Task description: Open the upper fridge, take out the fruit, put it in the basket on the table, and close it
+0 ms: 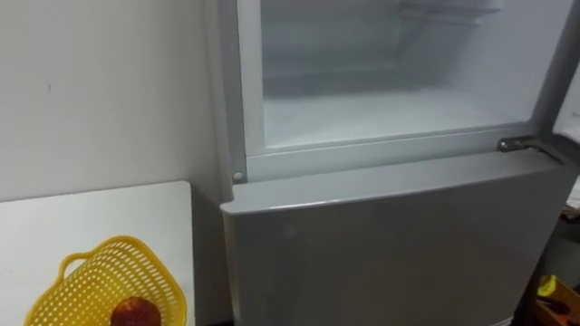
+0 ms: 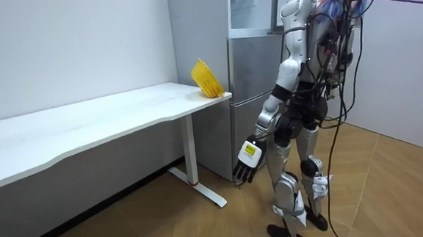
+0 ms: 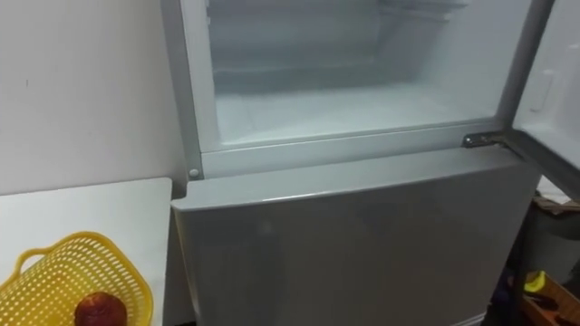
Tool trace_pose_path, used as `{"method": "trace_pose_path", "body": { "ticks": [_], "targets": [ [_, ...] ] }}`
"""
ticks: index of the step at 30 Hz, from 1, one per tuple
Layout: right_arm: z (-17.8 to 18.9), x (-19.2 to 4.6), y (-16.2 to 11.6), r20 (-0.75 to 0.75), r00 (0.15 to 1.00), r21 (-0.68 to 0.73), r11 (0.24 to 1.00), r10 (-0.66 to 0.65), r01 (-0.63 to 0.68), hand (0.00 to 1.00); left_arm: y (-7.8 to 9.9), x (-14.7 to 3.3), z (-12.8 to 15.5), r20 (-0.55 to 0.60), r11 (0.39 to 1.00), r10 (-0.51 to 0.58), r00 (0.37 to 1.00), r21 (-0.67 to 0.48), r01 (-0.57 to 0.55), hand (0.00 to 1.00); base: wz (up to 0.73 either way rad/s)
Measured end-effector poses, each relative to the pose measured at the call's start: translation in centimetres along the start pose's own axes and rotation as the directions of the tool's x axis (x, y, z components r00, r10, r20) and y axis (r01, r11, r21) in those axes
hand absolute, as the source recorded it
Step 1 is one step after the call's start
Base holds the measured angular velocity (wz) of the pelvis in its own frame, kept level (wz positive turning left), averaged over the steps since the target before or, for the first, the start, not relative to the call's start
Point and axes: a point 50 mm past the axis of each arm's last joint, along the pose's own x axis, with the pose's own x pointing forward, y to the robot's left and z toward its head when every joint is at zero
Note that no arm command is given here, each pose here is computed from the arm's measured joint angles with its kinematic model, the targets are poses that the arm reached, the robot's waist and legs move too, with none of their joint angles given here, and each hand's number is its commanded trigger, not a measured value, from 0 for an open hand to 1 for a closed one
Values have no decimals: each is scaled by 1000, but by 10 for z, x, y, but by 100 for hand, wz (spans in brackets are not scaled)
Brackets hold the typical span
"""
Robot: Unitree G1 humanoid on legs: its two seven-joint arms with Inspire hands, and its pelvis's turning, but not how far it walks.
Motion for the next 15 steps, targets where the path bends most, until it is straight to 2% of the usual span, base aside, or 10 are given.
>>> {"method": "trace_pose_path", "body": {
  "ticks": [4, 9, 13, 15],
  "targets": [
    [8, -3, 28, 16, 999, 96, 994, 44, -45, 0, 0, 0, 0, 6, 1000, 3, 1000, -2, -3, 0, -3],
    [32, -17, 90, 102, 972, 128, 966, 212, -224, 0, 3, 0, 0, 18, 999, 19, 1000, -29, -18, 0, -2],
    [50, -27, 110, 180, 942, 148, 939, 283, -310, 0, 4, -1, -3, 10, 999, 33, 999, -30, -33, 0, 0],
    [59, -40, 124, 223, 912, 153, 911, 345, -382, 0, 4, -2, -8, 1, 999, 32, 999, -31, -32, 0, -8]
  ]
}}
